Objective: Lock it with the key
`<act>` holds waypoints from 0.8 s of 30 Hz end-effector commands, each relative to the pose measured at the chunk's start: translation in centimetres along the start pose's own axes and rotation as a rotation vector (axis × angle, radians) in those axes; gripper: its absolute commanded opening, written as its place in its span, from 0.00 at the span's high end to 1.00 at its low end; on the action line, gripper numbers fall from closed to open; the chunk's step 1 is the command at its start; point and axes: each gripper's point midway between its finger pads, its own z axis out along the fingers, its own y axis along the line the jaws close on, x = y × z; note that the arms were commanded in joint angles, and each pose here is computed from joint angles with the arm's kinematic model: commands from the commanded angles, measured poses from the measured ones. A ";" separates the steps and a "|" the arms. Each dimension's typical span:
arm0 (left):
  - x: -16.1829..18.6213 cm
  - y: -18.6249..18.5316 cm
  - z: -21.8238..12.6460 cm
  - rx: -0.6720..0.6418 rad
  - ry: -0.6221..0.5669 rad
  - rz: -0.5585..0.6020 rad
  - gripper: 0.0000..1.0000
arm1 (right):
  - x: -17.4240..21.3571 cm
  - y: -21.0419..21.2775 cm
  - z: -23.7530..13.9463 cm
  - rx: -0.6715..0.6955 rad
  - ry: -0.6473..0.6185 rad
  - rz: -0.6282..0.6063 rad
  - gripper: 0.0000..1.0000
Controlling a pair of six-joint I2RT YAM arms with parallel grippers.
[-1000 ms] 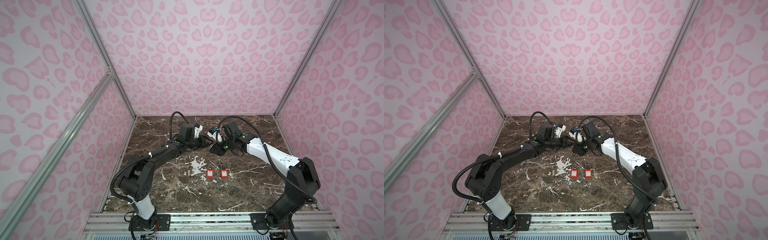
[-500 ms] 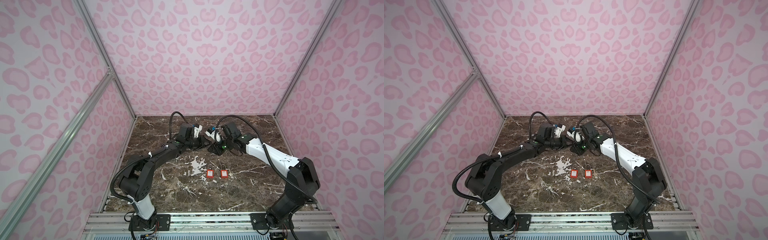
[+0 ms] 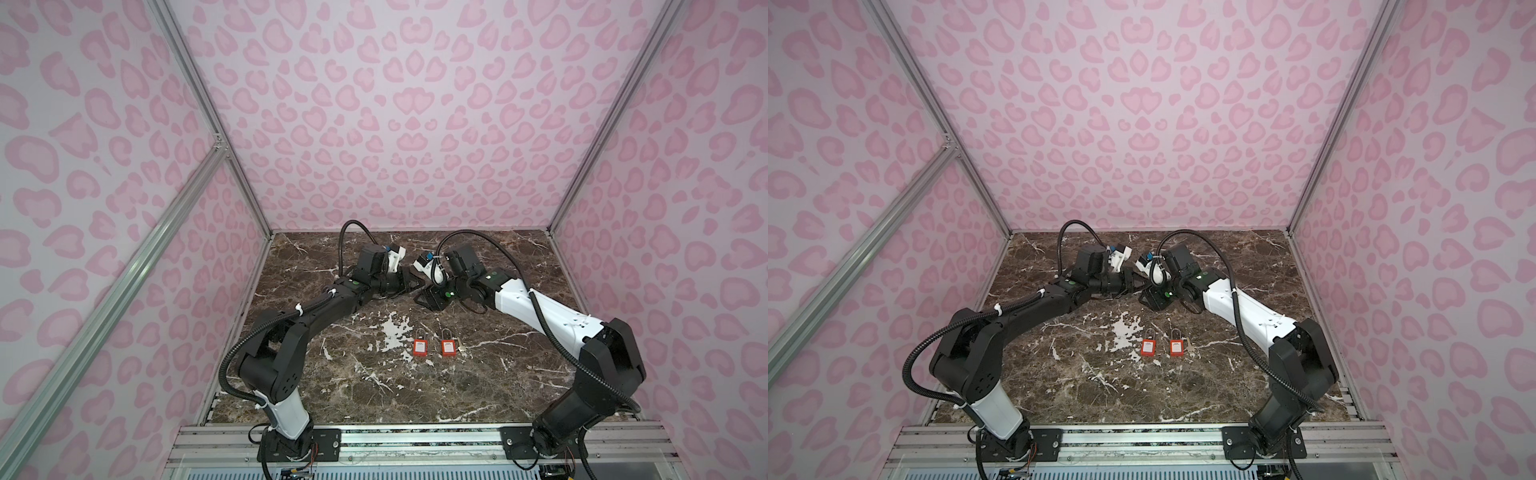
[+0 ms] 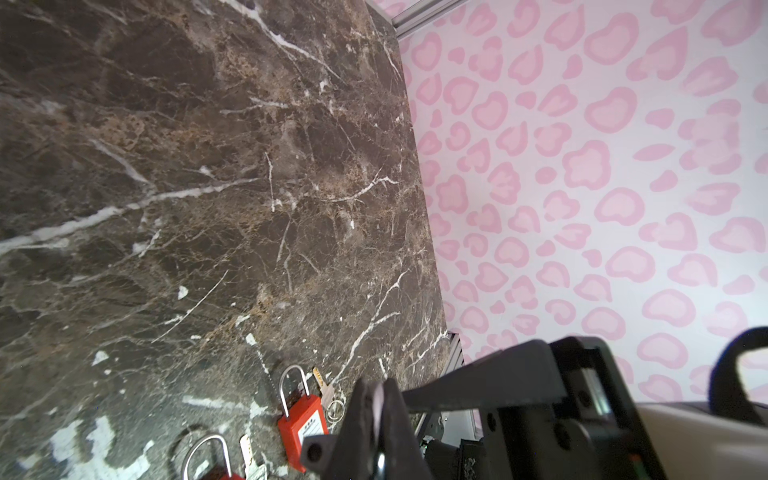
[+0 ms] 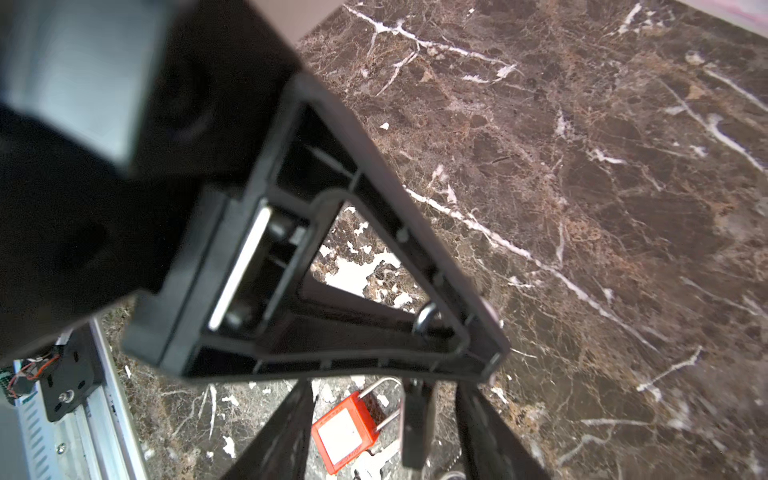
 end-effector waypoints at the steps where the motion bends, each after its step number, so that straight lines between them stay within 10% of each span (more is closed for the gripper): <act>1: -1.5 -2.2 -1.2 0.056 -0.038 0.028 0.96 | -2.4 -0.2 -1.8 -0.043 -0.112 0.086 0.42; 9: -5.3 -6.0 -4.7 0.127 -0.163 0.039 0.96 | -7.2 -0.9 -9.2 -0.117 -0.441 0.107 0.40; 17: -8.1 -10.1 -8.4 0.172 -0.331 0.034 0.96 | -7.4 0.6 -11.3 -0.030 -0.765 -0.196 0.40; 24: -7.8 -12.0 -9.0 0.244 -0.296 0.005 0.96 | -8.6 1.8 -10.0 0.020 -0.735 -0.346 0.42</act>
